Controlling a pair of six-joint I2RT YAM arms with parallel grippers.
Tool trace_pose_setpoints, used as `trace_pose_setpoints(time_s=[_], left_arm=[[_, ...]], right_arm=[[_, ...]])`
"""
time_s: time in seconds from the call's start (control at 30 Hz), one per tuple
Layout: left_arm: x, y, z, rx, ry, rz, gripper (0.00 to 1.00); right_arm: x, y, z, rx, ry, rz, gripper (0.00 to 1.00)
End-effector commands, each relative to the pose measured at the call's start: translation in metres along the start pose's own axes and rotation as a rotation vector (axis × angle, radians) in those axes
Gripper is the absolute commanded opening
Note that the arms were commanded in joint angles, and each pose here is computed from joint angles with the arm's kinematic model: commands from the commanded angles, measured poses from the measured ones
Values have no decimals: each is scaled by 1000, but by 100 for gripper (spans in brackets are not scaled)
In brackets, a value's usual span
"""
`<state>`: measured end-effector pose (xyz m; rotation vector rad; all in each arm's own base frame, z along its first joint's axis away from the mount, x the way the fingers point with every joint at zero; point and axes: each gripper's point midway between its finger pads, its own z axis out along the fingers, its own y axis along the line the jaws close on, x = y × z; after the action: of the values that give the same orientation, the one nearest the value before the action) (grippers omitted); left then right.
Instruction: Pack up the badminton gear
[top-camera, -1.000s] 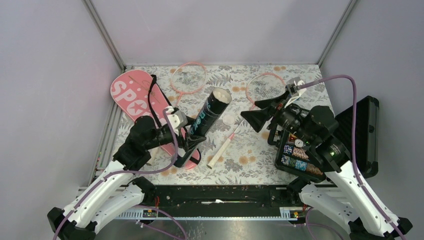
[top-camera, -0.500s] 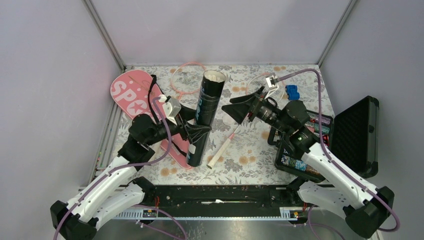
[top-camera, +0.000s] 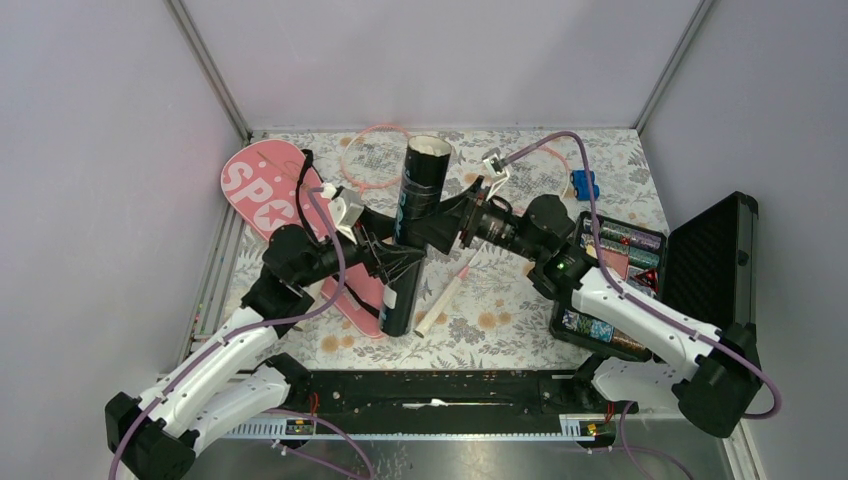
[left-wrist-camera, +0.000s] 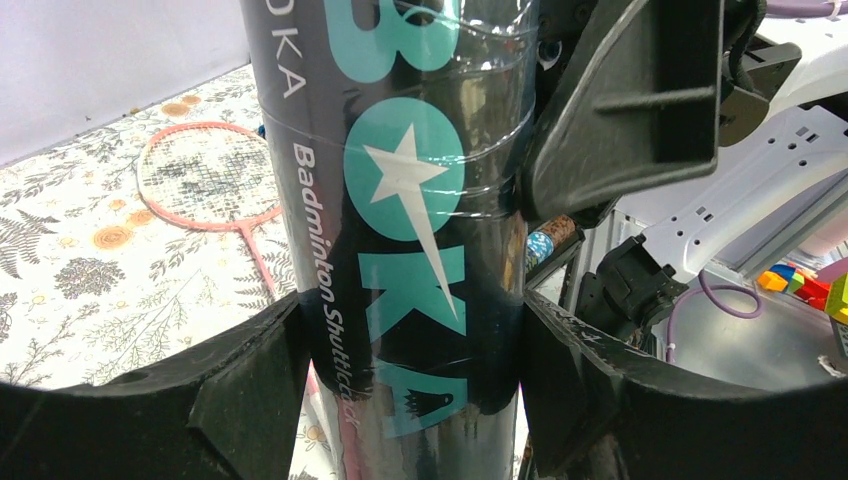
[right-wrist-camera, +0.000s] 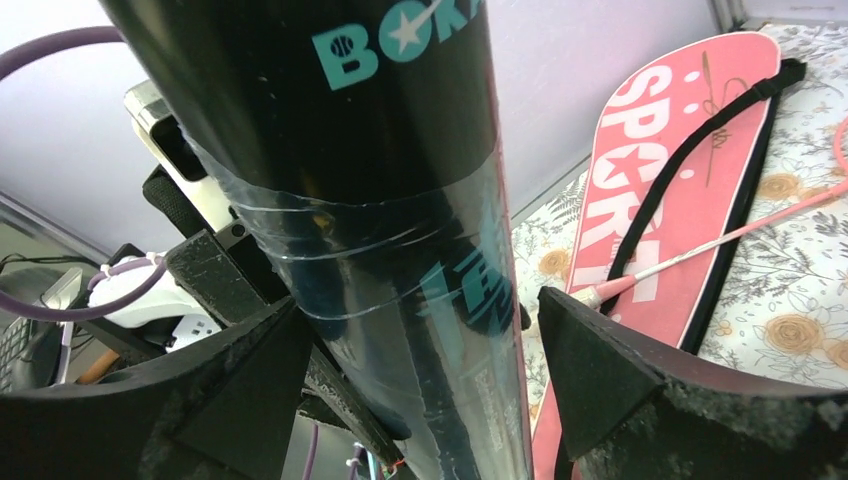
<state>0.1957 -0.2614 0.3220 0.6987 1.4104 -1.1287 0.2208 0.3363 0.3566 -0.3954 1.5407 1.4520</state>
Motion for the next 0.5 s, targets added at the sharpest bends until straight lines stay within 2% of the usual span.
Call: trace_pose_setpoints(time_s=[0.0,0.27,0.47], left_arm=[[-25,-10,2,42,-96,38,21],[-24,-13,1,55,-99,34,21],[-23,-15,-1,58,-90,30,23]], right_arm=[[-19,32,10,-126,-47,-55,86],[-9,26,19,-117,-26,-24,86],[-7,33,24,-168,-23,4,69]])
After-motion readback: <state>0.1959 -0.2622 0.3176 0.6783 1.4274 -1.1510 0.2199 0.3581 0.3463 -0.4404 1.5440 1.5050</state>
